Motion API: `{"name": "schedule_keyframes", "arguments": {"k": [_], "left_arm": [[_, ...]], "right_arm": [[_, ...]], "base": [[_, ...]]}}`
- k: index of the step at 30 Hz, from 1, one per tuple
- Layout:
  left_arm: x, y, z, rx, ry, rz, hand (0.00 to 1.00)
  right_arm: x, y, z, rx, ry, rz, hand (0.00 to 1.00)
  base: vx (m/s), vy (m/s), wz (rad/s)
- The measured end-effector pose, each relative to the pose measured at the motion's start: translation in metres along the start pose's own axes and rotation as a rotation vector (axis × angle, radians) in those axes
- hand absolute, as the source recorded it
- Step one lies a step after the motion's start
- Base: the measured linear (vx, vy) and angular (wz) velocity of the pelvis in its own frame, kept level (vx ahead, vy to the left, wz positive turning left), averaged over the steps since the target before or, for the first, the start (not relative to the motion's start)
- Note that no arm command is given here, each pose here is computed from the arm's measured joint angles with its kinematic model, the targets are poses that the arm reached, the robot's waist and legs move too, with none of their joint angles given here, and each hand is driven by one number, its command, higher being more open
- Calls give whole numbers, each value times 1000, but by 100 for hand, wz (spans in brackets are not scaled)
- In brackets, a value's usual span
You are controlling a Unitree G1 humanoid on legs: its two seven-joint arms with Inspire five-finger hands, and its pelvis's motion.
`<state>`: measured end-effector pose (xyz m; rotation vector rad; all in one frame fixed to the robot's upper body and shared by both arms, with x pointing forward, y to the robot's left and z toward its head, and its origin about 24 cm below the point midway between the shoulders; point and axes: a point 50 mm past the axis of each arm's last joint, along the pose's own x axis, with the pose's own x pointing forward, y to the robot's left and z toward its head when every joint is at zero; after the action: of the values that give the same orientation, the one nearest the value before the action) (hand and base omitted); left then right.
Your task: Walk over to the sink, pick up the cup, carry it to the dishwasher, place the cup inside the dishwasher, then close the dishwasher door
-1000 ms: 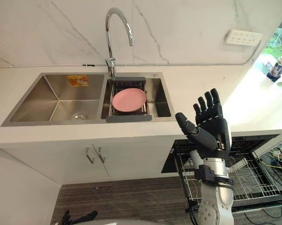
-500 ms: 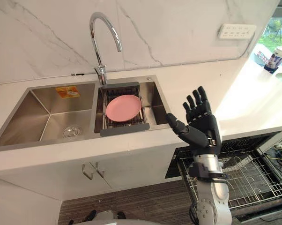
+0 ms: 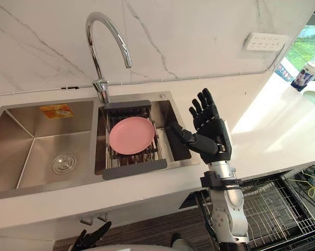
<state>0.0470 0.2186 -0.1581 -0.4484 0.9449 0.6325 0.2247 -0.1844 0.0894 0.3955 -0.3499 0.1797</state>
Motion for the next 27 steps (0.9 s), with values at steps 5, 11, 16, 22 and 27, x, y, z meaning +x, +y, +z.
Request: {"name": "schedule_keyframes", "arguments": {"k": [5,11,16,22,27], "left_arm": [[0,4,-1,19,9,24,100],[0,20,-2,196,78,104,100],[5,17,6,287,96,108,100],[5,21,3,343,136,122,100],[3,29,1,367,159,139,100]], "right_arm": [[7,-4,9,-32,-26,22,100],[20,-15,37,-445,34,159,100],[50,-3,59,-815,58,373,100],[64,18,50,-1124,172,634,100],[68,32,33,-1249,263,819,100]], "base": [[-6,-1,5],[36,-17,8],[8,-21,-1],[-40,-4,5],[-96,-12,5]]}}
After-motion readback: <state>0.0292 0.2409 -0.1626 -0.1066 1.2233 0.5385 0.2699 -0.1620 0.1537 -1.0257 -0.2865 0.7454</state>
